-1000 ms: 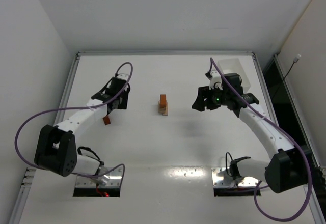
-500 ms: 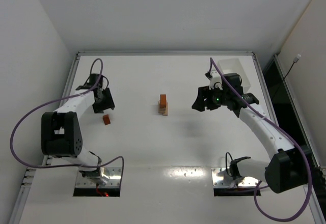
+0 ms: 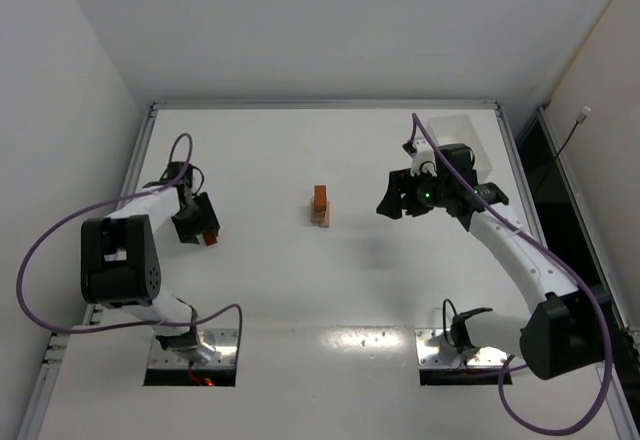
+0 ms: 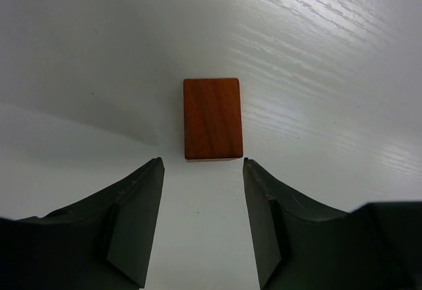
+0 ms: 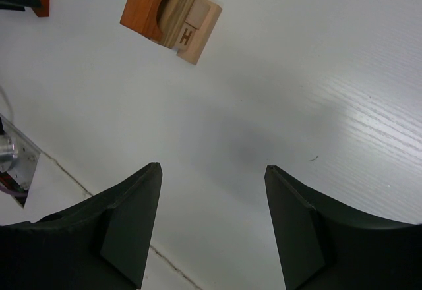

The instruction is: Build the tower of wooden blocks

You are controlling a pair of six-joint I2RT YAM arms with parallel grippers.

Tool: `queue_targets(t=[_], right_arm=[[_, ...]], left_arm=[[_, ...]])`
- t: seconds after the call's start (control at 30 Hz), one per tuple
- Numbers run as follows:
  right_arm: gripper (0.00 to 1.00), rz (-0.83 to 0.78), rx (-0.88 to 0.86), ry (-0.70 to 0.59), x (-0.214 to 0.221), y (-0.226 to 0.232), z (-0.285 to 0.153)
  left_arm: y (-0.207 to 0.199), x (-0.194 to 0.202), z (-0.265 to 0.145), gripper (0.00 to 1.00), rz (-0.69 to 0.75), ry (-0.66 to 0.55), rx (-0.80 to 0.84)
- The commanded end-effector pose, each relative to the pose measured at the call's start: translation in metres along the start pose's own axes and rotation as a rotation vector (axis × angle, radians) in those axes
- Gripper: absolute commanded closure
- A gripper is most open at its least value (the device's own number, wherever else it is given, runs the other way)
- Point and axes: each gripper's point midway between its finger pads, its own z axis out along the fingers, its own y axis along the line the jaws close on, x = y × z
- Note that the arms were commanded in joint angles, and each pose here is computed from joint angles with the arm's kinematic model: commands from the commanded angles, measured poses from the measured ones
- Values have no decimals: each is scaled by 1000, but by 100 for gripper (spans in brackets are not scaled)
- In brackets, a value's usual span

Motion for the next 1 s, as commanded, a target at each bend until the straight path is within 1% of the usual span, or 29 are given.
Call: queue_targets(t=[0.0, 0.1, 0.2, 0.37, 0.53, 0.63, 0.67, 0.73, 0.77, 0.83, 0.9, 0.97], right_arm=[[39, -37, -1, -54, -19, 0, -3], [39, -37, -1, -54, -19, 0, -3], [39, -37, -1, -54, -19, 0, -3], [39, -37, -1, -54, -19, 0, -3], [39, -33, 0, -45, -17, -1, 0], [39, -33, 0, -45, -17, -1, 0], [39, -33, 0, -45, -17, -1, 0], [39, -33, 0, -45, -17, -1, 0], [39, -33, 0, -45, -17, -1, 0], [39, -33, 0, -45, -17, -1, 0], [39, -33, 9, -47, -17, -2, 0], [39, -29, 19, -39, -14, -5, 1]], left_arm=[[-4, -5, 5, 52, -24, 8, 43], [-6, -4, 8, 56, -15, 22, 51], [-6, -5, 11, 56, -15, 24, 50], [-9, -9, 16, 60, -3, 38, 55], [-7, -15, 19, 60, -2, 31, 33], [-5, -16, 19, 63, -2, 28, 25], [-6, -20, 18, 66, 8, 19, 28], [-6, -20, 18, 81, 19, 19, 28], [-6, -20, 18, 99, 19, 19, 28], [-6, -25, 10, 100, 44, -12, 38], [-15, -23, 3, 100, 106, -24, 52], [-26, -28, -18, 100, 155, -72, 85]])
